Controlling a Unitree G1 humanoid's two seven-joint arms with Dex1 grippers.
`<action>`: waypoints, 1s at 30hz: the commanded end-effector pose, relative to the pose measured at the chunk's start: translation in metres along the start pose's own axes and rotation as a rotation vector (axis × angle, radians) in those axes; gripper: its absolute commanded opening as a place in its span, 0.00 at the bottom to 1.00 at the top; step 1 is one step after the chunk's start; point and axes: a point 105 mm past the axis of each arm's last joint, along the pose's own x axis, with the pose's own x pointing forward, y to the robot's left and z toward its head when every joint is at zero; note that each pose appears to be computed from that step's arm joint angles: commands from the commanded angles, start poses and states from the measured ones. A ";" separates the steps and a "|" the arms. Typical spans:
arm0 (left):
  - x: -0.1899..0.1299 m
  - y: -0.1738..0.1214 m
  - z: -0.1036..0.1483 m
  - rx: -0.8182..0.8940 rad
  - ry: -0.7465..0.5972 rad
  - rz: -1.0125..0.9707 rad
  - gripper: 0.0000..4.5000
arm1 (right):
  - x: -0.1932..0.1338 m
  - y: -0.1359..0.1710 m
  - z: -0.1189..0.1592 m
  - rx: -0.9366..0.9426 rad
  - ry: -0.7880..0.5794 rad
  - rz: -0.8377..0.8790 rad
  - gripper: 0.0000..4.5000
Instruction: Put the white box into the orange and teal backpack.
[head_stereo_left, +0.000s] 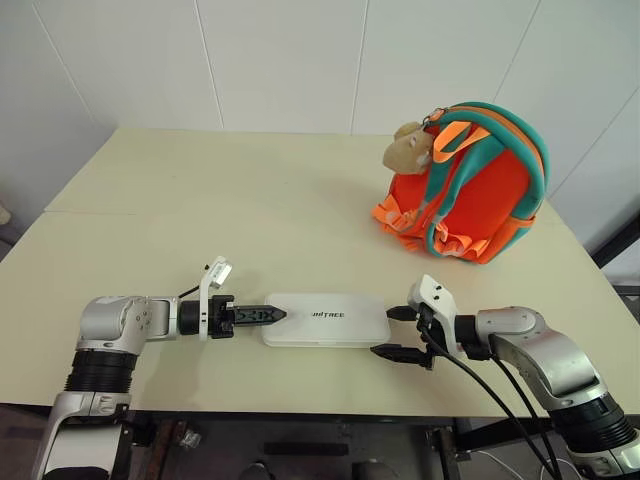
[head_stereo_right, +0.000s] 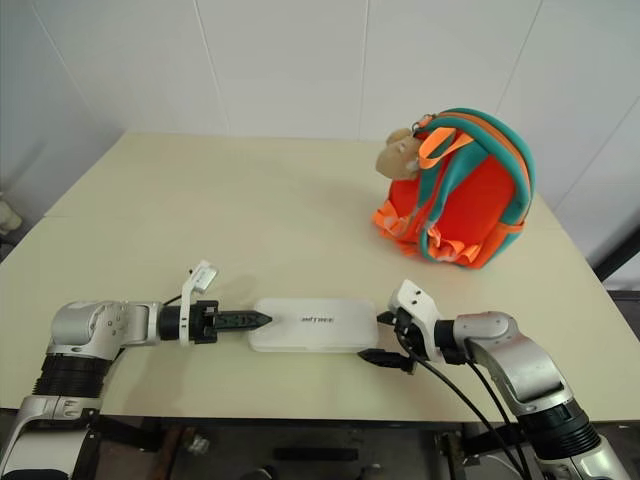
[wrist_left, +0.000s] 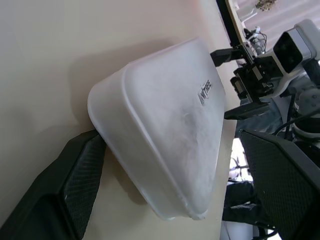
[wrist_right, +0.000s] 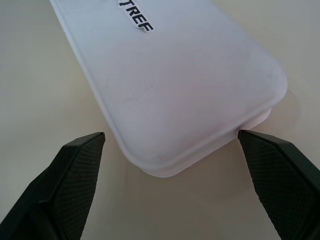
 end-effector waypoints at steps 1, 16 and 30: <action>0.014 -0.010 -0.008 -0.111 0.030 -0.085 0.99 | 0.005 0.005 0.015 -0.046 -0.058 0.025 1.00; 0.029 -0.013 -0.014 -0.281 0.054 -0.121 0.99 | 0.004 0.007 0.014 -0.058 -0.068 0.005 1.00; 0.006 -0.032 -0.011 -0.274 0.022 -0.226 0.27 | -0.050 -0.031 0.006 -0.064 -0.093 -0.273 1.00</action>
